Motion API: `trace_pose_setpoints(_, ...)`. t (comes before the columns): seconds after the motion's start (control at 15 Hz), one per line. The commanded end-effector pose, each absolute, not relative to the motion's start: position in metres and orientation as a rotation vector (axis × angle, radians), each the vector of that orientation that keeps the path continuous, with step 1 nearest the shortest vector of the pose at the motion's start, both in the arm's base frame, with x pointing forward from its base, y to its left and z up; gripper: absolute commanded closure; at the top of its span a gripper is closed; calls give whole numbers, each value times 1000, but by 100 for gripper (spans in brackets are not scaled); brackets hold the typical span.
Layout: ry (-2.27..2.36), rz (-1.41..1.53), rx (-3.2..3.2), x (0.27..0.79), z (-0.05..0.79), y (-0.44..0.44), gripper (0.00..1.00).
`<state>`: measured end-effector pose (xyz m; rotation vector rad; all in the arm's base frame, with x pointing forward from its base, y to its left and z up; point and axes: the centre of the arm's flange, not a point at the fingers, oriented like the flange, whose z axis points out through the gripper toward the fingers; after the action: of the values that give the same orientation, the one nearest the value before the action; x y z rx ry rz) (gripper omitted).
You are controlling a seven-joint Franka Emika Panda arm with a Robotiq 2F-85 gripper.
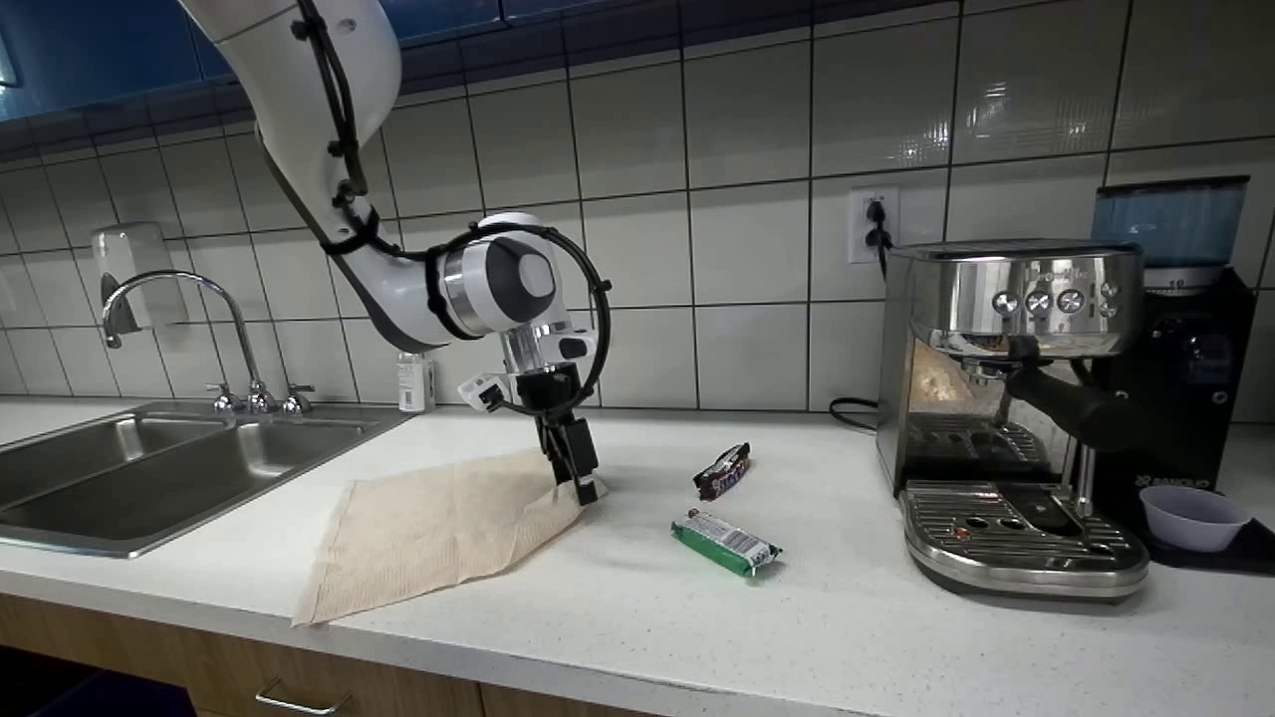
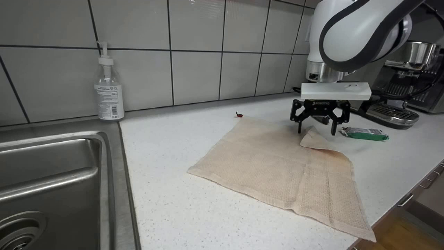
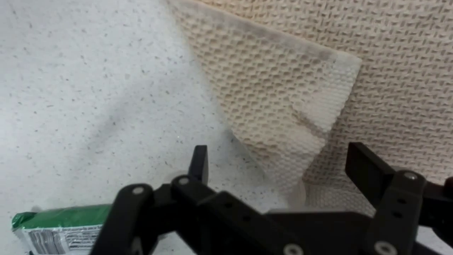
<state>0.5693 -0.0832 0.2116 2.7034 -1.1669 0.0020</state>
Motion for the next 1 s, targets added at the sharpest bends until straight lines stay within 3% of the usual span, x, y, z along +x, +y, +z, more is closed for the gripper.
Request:
trace_pose_setpoints(0.0, -1188, 10, 2661, 570, 216, -83, 0)
trace_pose_setpoints(0.93, -1229, 2, 2634, 541, 223, -90, 0)
